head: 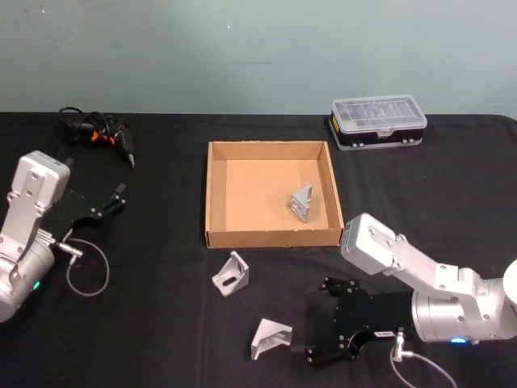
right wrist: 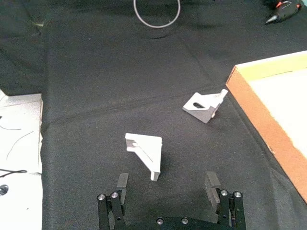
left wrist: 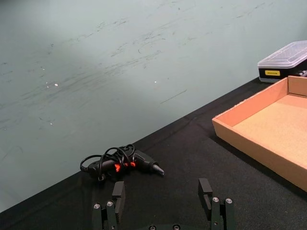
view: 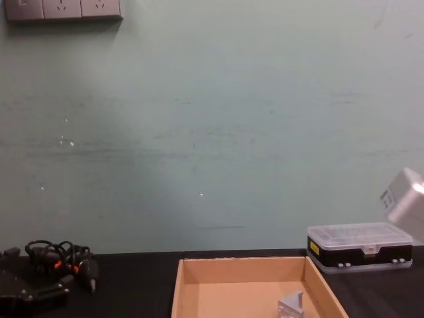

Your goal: Use one hand to pick up the angle iron from the table and place it into the box.

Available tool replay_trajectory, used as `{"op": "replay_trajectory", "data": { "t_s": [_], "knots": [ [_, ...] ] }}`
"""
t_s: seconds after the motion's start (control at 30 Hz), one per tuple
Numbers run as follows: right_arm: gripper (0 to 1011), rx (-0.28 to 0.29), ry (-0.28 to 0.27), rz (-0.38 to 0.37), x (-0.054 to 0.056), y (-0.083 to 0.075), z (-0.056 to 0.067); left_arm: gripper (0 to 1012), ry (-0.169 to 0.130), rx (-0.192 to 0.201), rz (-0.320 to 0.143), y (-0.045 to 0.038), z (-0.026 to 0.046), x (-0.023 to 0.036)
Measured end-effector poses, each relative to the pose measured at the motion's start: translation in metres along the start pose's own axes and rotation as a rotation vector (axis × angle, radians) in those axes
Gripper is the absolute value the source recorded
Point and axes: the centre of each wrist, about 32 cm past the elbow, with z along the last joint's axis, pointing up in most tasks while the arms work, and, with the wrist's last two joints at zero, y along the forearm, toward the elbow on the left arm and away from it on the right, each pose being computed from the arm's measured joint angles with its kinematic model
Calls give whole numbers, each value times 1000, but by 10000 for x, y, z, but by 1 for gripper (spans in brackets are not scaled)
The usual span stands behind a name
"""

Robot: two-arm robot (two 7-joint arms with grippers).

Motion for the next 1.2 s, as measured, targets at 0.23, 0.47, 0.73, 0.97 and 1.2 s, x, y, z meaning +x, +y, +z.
{"op": "replay_trajectory", "data": {
  "t_s": [0.23, 0.47, 0.73, 0.97, 1.2],
  "knots": [
    [1003, 0, -3, 10, -7, 75, -1, 1000, 0, 0, 0, 0, 0, 0],
    [1003, 8, -3, 18, 2, 165, 2, 1000, 0, 0, 0, 0, 0, 0],
    [1003, 10, -4, 30, 15, 251, 6, 1000, 0, 0, 0, 0, 0, 0],
    [1003, 8, -2, 35, 20, 297, 3, 1000, 0, 0, 0, 0, 0, 0],
    [887, 6, -1, 37, 17, 321, -7, 1000, 0, 0, 0, 0, 0, 0]
  ]
}}
